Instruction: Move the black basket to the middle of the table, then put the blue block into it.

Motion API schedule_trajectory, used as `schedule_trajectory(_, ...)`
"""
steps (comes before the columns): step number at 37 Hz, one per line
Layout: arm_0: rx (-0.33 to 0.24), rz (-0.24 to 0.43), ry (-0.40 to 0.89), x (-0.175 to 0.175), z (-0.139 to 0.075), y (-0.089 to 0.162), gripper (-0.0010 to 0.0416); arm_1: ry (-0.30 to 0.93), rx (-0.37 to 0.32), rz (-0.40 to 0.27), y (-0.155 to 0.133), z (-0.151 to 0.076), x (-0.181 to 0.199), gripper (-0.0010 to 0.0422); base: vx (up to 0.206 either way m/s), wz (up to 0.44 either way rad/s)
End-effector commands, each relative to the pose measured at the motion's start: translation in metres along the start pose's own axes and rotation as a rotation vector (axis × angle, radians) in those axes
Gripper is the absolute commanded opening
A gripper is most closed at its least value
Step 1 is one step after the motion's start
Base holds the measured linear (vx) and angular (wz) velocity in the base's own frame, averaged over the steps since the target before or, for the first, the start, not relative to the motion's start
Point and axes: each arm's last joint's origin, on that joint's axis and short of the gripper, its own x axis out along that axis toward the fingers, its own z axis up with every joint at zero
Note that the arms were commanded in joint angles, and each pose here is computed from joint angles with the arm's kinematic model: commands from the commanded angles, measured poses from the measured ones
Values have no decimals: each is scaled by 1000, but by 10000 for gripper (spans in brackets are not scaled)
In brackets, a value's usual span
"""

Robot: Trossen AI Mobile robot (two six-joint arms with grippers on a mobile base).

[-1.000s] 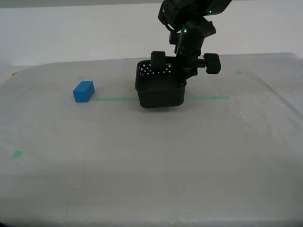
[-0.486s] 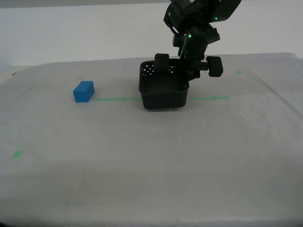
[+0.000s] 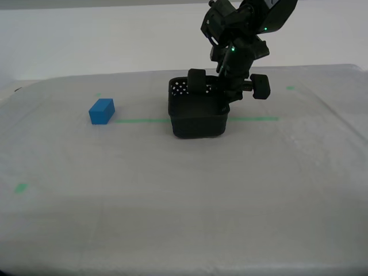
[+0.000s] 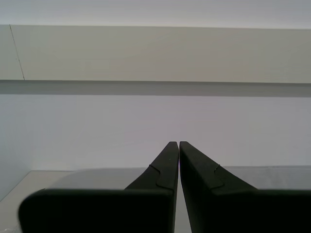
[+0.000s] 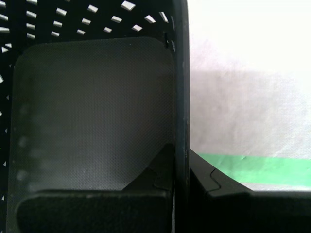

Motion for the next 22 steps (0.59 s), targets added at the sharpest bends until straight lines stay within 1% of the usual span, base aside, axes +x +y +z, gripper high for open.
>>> schedule_trajectory(1, 10, 10, 1, 0, 0, 0, 0, -7, 1, 0, 0, 1, 0, 0, 0, 0)
schedule_trajectory(6, 13, 24, 10, 0, 0, 1, 0, -6, 1, 0, 0, 1, 0, 0, 0, 0)
schedule_trajectory(11, 17, 21, 13, 0, -1, 0, 0, -7, 1, 0, 0, 1, 0, 0, 0, 0)
schedule_trajectory(18, 42, 12, 29, 0, -3, -1, 1, -7, 1, 0, 0, 1, 0, 0, 0, 0)
schedule_trajectory(22, 41, 8, 35, 0, -4, -1, 7, -6, 1, 0, 0, 1, 0, 0, 0, 0)
